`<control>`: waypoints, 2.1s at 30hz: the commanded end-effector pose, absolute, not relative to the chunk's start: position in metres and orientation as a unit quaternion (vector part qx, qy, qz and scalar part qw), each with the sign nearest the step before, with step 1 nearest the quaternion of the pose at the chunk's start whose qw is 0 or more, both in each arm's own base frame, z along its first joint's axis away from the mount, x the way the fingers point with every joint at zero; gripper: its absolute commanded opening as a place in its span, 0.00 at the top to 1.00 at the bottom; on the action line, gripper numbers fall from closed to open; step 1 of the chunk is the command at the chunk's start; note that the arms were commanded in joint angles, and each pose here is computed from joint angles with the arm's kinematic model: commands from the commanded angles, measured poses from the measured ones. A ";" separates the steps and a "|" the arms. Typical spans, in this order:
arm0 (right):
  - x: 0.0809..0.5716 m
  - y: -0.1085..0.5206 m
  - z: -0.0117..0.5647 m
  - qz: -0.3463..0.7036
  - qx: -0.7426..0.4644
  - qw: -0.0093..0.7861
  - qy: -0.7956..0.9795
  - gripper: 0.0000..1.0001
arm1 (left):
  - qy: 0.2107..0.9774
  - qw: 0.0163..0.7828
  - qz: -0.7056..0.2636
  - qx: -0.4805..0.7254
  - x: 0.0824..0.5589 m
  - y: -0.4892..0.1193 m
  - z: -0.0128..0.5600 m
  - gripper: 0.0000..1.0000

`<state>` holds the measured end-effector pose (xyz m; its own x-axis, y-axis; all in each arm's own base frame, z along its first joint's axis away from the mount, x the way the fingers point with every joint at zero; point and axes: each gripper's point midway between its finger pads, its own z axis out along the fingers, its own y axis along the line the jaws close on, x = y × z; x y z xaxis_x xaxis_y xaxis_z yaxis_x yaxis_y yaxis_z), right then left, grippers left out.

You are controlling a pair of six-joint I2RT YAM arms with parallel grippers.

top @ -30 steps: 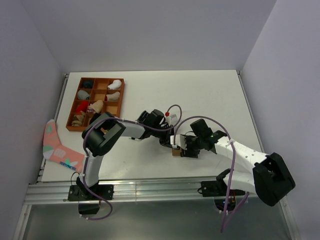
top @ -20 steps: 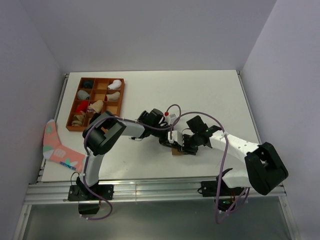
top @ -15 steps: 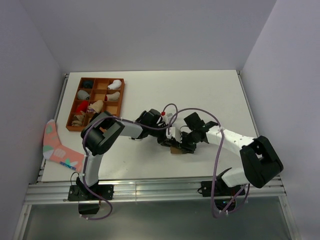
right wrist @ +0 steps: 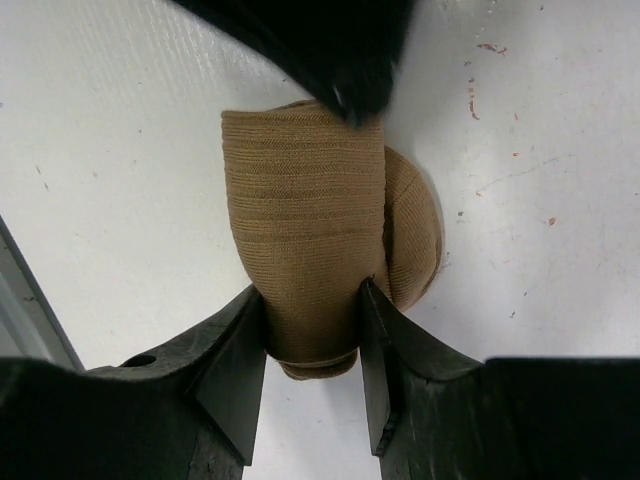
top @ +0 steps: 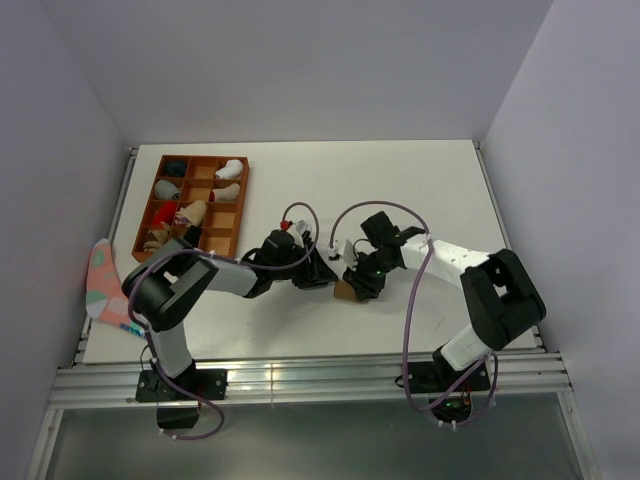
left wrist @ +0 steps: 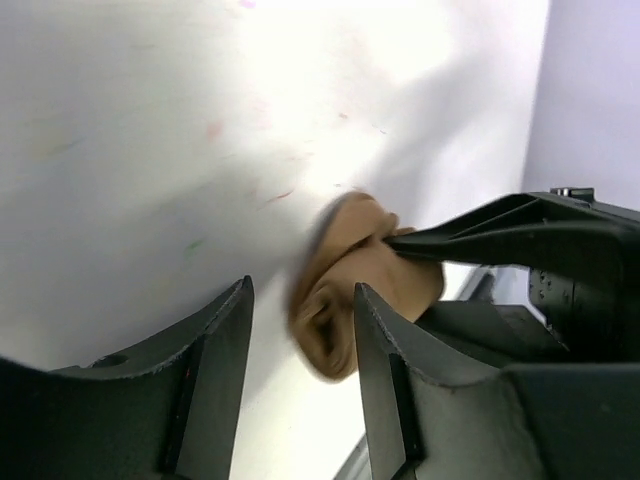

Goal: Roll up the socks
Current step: Roll the sock at the center of the board, then pick up the sock at the center of the board.

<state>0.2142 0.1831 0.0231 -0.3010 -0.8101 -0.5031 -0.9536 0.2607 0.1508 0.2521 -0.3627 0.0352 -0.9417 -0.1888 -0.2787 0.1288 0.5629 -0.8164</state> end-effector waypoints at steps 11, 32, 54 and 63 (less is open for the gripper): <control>0.202 0.169 0.006 0.245 -0.513 0.071 0.819 0.78 | 0.850 0.295 -0.418 -0.126 0.257 -0.314 0.080 0.46; 0.208 0.169 0.017 0.307 -0.463 0.051 0.830 0.80 | 0.781 0.281 -0.490 -0.267 0.222 -0.397 0.071 0.42; 0.209 0.198 0.076 0.405 -0.430 0.055 0.805 0.82 | 0.713 0.264 -0.539 -0.362 0.222 -0.414 0.065 0.41; 0.200 0.209 0.102 0.431 -0.444 0.065 0.783 0.82 | 0.700 0.270 -0.550 -0.367 0.226 -0.413 0.082 0.40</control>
